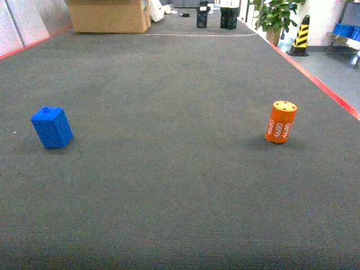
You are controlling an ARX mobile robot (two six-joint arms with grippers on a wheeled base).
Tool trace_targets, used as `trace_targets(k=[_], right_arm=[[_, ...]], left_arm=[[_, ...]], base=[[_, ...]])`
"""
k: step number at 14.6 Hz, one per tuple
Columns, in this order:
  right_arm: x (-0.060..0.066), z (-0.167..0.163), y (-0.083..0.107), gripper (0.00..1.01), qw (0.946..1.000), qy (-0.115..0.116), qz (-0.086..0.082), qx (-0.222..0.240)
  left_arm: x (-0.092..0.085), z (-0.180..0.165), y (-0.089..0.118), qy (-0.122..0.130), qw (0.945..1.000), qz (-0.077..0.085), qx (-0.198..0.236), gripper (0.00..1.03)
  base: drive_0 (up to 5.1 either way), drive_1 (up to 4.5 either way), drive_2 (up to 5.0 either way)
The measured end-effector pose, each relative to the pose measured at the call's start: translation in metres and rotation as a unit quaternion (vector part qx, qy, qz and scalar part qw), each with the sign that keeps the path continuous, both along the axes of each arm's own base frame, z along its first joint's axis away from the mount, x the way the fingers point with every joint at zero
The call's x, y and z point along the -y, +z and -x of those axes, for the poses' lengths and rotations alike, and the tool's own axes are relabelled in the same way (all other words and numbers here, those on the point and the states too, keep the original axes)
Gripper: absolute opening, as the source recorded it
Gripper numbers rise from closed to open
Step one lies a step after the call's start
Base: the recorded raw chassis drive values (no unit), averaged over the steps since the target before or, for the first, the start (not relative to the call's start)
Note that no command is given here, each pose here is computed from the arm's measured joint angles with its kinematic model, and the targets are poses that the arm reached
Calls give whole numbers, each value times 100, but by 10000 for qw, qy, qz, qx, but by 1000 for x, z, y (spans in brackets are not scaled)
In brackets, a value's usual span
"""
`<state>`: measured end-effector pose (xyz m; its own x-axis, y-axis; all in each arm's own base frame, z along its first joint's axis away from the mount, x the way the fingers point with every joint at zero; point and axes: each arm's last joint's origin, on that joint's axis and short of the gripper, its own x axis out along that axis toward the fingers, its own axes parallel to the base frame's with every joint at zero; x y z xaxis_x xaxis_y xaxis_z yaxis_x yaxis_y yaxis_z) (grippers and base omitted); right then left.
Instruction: Sort blue parts and orange caps into right shelf containers
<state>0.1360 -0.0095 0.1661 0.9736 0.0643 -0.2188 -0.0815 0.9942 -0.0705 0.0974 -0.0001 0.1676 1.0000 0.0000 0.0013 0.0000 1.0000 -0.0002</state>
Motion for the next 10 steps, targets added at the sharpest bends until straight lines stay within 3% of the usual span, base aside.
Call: trace_targets(k=[3,4,7,10], right_arm=[[-5,-80,22,98,9998,11,-39,191],[-11,-111,22,98,10000,-16,-20,-34],[-19,-141,15,98,9991,31,-53,-412],[-44,-208,11,98,9941,106,-284,-1042]], left_arm=[[0,0,0,-6,10000,-2,-2,98],[0,0,0,-4,10000,-2,-2,98],[0,0,0,-4,10000,-2,0,98],[0,0,0,-4,10000,-2,-2,98]], base=[[0,0,0],[0,0,0],[0,0,0],[0,0,0]])
